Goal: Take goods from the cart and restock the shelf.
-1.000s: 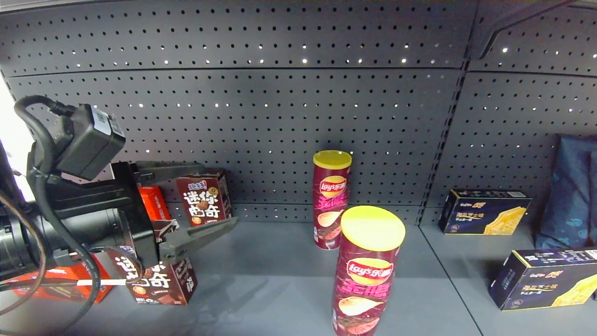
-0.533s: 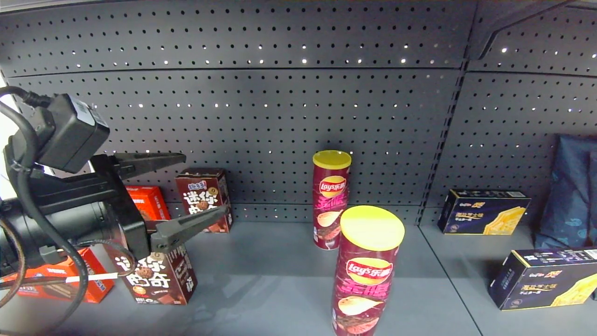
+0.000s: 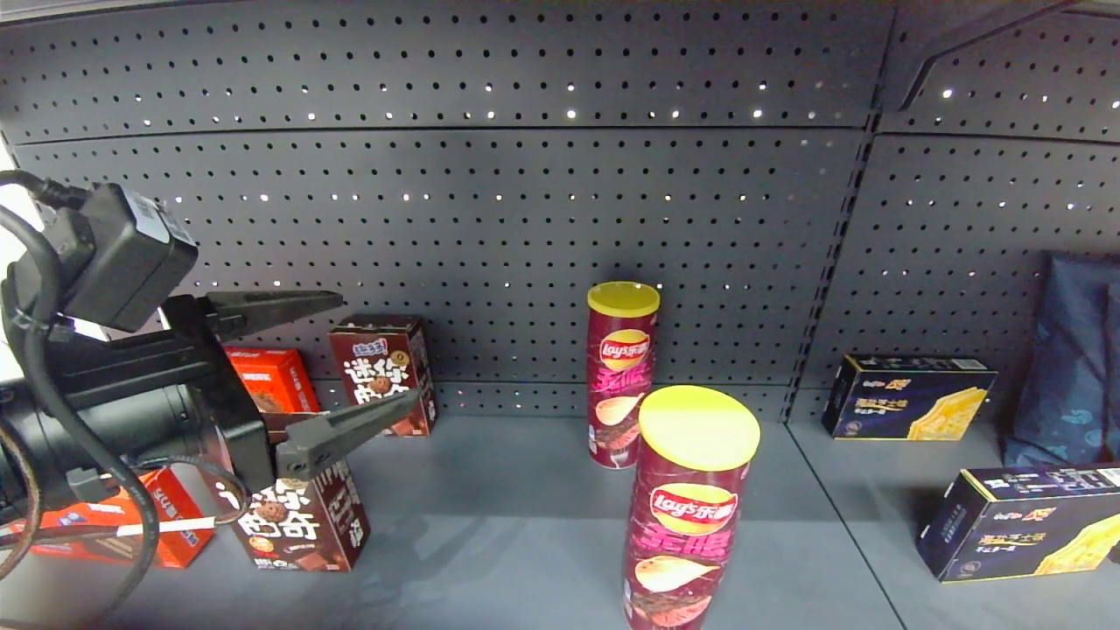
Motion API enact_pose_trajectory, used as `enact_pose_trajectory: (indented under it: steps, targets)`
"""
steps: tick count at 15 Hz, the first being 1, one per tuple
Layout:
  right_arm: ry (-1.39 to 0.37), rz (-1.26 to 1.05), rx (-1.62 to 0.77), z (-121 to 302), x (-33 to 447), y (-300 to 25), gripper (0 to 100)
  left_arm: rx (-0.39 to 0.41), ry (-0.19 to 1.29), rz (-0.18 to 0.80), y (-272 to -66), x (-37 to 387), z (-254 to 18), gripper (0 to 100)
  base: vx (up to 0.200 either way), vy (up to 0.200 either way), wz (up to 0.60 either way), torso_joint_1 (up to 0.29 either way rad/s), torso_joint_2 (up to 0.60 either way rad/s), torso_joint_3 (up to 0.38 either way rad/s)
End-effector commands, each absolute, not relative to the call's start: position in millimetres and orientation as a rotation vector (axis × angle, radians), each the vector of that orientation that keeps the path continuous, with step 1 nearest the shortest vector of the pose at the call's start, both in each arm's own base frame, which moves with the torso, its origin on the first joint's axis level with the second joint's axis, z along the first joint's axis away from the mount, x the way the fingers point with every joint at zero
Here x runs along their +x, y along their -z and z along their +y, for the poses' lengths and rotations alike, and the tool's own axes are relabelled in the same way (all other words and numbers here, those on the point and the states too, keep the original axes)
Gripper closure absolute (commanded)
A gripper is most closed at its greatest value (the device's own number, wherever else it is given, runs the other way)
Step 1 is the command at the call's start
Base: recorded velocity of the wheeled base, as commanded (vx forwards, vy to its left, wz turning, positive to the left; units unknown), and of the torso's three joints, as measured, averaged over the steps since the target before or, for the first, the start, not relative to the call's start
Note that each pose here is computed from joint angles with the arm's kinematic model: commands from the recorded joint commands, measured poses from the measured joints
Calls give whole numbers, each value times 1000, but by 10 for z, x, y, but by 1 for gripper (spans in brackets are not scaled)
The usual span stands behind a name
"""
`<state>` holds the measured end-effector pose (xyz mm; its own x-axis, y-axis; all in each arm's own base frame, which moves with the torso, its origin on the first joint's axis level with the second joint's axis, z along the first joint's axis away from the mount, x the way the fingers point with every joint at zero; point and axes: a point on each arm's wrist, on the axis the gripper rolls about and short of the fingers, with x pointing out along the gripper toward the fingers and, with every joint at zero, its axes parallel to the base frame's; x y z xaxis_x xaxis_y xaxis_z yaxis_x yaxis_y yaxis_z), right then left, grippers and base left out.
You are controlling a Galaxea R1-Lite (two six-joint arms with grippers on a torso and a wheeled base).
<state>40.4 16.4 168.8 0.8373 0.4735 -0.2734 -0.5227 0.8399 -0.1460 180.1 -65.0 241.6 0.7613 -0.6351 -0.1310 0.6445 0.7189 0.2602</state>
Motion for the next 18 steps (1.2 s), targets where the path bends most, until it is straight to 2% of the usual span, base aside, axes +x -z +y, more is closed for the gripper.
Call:
enact_pose_trajectory:
  steps: [1, 3, 7, 18]
  targets:
    - [-582, 312, -225, 298, 756, -1668, 0, 301, 713, 37, -2415, 1837, -672, 0, 0, 0, 0, 0, 0, 0]
    - [-613, 319, -237, 425, 993, -1618, 0, 300, 705, 36, -2428, 1854, -670, 0, 0, 0, 0, 0, 0, 0]
    - [-650, 389, -265, 555, 1154, -1516, 0, 298, 701, 40, -2424, 1860, -662, 0, 0, 0, 0, 0, 0, 0]
    - [-696, 425, -373, 1082, 1420, -1582, 0, 298, 685, 40, -2421, 1869, -619, 0, 0, 0, 0, 0, 0, 0]
